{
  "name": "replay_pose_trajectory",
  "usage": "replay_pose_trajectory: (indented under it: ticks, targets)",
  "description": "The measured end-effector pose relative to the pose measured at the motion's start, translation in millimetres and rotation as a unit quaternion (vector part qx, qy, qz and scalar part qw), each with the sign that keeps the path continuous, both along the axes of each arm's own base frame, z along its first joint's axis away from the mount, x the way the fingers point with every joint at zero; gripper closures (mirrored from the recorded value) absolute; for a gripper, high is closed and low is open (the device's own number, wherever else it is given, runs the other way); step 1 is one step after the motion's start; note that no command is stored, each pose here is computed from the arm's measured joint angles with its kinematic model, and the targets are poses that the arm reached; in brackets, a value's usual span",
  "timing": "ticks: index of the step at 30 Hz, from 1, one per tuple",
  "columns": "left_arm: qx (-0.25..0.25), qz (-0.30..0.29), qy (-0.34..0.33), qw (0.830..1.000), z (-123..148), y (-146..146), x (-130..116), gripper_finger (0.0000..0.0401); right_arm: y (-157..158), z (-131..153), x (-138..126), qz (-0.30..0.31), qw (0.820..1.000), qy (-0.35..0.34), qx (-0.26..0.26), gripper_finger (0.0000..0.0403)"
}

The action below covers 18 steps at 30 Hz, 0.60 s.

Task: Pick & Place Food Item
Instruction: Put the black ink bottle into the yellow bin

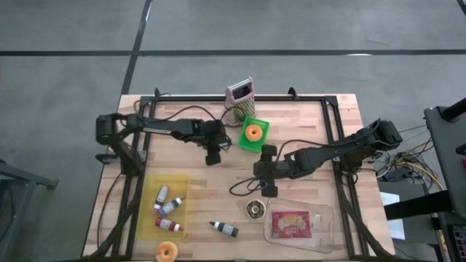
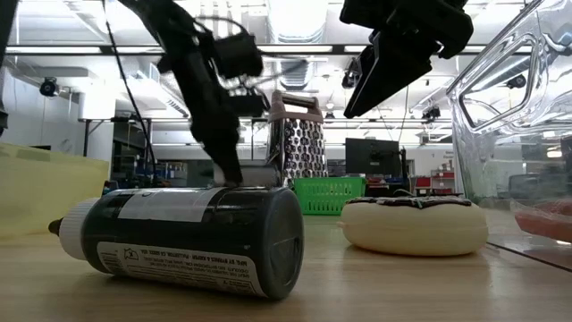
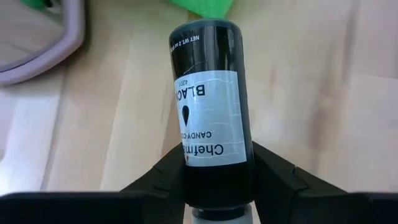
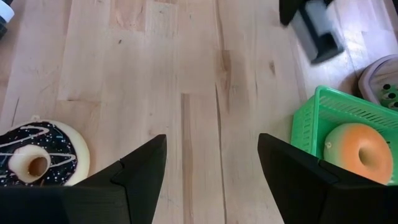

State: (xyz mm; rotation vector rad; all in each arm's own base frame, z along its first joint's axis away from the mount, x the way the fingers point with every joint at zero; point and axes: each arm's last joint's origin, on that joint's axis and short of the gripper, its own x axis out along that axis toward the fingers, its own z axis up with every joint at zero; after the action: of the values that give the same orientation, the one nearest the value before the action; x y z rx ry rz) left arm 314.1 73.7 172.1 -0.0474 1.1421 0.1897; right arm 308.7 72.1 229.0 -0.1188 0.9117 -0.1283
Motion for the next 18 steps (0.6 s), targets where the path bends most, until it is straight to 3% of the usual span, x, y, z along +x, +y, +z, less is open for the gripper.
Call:
replay_pose_trajectory:
  ticks: [9, 18]
  targets:
    - [0.021, 0.013, 0.003, 1.000, 49.4, -38.6, -33.5, 0.0268, 0.0, -0.1, 0.0, 0.002, 1.000, 0.000, -0.001, 0.0156]
    - [-0.001, 0.021, 0.025, 0.999, 68.6, -82.7, -85.9, 0.0268, 0.3, 0.4, 0.9, 0.009, 1.000, -0.004, -0.004, 0.0156]
